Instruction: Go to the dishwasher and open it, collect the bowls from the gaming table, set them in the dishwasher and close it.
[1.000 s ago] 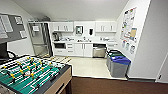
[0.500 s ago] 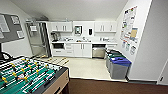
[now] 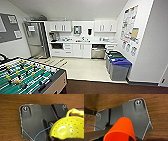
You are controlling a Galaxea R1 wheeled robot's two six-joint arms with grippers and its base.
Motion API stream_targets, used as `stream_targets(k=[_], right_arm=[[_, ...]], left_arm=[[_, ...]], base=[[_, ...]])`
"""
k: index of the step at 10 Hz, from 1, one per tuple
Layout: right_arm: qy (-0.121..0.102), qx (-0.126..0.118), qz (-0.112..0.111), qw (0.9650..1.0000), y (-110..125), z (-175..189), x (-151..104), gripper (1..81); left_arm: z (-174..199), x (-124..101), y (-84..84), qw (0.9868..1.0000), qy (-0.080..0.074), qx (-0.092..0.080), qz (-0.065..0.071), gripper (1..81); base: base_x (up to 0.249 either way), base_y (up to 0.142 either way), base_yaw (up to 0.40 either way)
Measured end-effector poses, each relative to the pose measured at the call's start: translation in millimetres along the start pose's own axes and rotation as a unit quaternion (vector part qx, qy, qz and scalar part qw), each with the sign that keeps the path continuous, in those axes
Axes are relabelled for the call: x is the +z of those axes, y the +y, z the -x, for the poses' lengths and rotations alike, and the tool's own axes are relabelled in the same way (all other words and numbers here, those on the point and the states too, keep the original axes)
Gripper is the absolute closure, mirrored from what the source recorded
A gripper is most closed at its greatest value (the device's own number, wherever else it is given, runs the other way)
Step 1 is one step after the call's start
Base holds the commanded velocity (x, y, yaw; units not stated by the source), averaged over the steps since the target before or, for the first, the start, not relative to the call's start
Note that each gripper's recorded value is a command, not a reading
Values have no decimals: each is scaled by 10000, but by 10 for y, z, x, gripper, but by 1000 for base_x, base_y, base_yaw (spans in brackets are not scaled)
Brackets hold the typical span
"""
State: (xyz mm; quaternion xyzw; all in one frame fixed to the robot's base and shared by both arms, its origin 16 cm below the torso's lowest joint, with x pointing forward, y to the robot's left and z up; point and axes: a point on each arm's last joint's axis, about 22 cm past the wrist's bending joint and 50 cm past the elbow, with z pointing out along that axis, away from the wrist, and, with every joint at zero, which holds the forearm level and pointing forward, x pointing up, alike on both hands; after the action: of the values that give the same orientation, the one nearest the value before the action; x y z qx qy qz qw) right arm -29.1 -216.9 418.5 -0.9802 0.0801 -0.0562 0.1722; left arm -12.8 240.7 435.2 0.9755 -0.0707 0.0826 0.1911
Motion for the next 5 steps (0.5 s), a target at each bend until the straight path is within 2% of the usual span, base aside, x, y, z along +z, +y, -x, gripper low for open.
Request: stream_targets(k=[1, 2, 5], right_arm=[[-22, 10, -36, 10000, -47, 54, 12, 811], [-66, 24, -33, 10000, -51, 134, 11, 811], [0, -1, -42, 10000, -65, 13, 20, 811]], left_arm=[[22, -17, -41, 10000, -10, 0, -33, 811], [133, -27, -39, 9999, -88, -21, -48, 811], [63, -27, -49, 10000, -45, -7, -42, 811]], base=[[147, 0, 0], [148, 0, 0], [148, 0, 0]])
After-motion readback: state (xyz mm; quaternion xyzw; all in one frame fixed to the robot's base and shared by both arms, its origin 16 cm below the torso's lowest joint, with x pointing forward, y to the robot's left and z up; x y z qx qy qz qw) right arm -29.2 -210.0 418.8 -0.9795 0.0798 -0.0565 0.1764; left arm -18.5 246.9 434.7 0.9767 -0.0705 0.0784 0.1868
